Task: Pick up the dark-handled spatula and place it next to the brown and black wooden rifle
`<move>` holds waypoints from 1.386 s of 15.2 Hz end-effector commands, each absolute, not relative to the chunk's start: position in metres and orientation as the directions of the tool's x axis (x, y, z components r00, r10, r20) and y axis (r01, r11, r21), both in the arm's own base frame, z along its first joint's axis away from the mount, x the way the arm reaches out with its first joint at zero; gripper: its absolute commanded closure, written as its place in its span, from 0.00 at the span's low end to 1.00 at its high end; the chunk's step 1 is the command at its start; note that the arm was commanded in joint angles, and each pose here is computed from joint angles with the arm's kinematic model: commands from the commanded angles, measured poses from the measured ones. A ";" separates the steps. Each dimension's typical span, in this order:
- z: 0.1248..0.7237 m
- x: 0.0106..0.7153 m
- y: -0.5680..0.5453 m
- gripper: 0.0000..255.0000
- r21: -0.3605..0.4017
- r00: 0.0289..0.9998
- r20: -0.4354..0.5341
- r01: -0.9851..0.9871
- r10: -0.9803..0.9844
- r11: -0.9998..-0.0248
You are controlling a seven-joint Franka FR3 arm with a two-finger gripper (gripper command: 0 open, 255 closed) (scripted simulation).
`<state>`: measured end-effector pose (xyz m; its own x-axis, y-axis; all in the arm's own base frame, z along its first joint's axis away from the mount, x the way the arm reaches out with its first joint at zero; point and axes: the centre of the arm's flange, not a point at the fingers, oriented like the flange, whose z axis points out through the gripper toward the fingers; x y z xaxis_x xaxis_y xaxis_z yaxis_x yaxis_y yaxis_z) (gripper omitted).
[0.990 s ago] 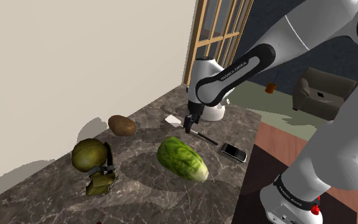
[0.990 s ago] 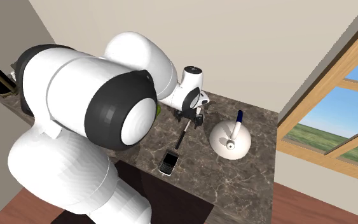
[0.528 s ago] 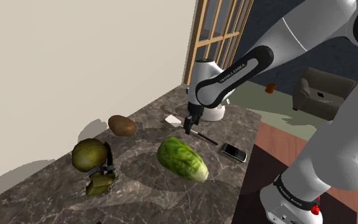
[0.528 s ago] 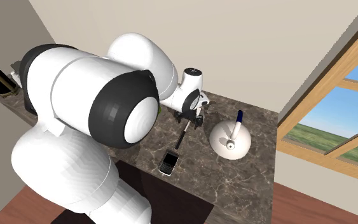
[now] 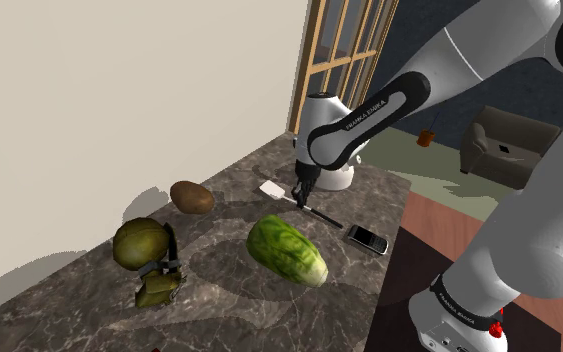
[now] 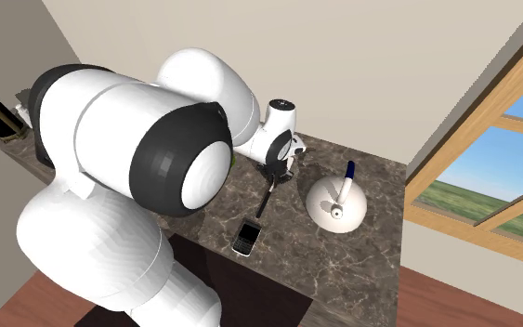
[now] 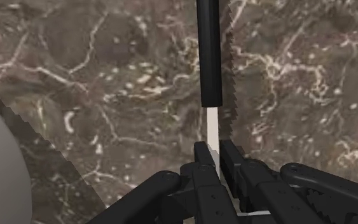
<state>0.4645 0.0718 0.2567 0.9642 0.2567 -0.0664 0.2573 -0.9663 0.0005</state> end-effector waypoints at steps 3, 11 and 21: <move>0.257 0.465 0.072 1.00 0.000 0.964 -0.066 0.257 0.257 -0.966; 0.299 0.465 0.072 1.00 0.000 0.964 -0.066 0.257 0.257 -0.966; 0.352 0.465 0.072 1.00 0.000 0.964 -0.066 0.257 0.257 -0.966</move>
<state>0.4643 0.0723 0.3473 0.9642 0.2567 -0.0659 0.2573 -0.9663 0.0006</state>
